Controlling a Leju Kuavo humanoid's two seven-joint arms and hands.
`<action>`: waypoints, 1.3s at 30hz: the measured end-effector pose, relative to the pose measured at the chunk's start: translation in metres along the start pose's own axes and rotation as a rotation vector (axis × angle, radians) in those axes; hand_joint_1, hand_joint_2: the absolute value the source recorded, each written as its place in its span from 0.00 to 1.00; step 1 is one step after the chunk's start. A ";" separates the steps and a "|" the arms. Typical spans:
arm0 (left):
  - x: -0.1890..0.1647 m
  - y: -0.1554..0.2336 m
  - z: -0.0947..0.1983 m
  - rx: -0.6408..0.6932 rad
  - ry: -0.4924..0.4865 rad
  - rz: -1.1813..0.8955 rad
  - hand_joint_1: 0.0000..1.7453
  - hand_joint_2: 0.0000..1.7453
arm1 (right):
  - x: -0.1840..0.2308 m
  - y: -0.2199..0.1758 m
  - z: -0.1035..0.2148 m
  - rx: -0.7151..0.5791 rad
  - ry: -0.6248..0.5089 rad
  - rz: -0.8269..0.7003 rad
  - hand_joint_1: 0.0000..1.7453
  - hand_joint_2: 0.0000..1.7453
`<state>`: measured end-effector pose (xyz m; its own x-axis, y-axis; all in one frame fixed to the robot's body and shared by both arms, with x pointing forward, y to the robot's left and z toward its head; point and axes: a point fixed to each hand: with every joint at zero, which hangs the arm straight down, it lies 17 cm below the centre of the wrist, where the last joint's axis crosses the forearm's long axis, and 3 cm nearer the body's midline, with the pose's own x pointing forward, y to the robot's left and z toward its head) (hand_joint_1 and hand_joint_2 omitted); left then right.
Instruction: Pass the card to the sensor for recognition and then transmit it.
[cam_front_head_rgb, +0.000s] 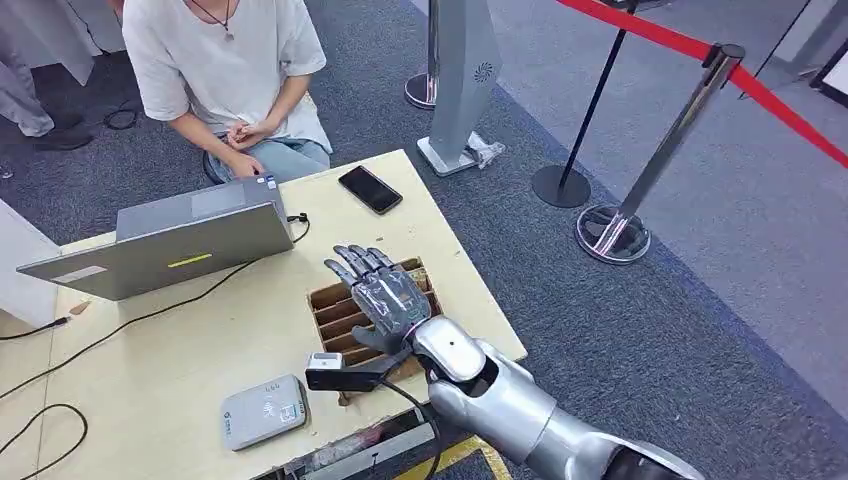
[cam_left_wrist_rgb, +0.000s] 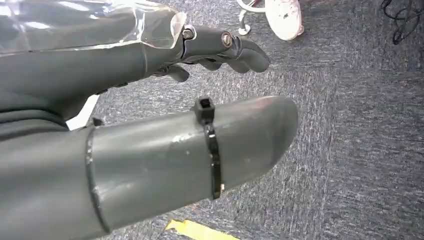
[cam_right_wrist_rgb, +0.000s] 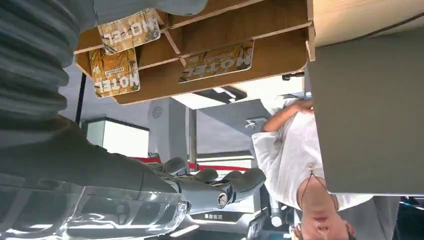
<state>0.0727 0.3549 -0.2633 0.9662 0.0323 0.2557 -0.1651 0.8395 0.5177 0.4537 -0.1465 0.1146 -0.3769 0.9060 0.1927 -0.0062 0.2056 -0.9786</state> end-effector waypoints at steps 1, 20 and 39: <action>0.000 0.000 0.000 0.000 0.000 0.000 0.00 0.00 | 0.000 0.000 0.000 0.000 0.000 0.000 0.17 1.00; 0.000 0.000 0.000 0.001 0.001 0.002 0.00 0.00 | -0.003 0.005 0.001 0.017 0.010 0.004 0.36 1.00; -0.001 0.000 0.000 0.003 0.006 0.005 0.00 0.00 | -0.008 0.009 -0.007 0.035 0.013 0.022 0.35 1.00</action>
<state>0.0716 0.3550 -0.2633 0.9666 0.0402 0.2533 -0.1707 0.8378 0.5187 0.4632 -0.1492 0.1051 -0.3651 0.9149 0.1721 -0.0310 0.1728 -0.9845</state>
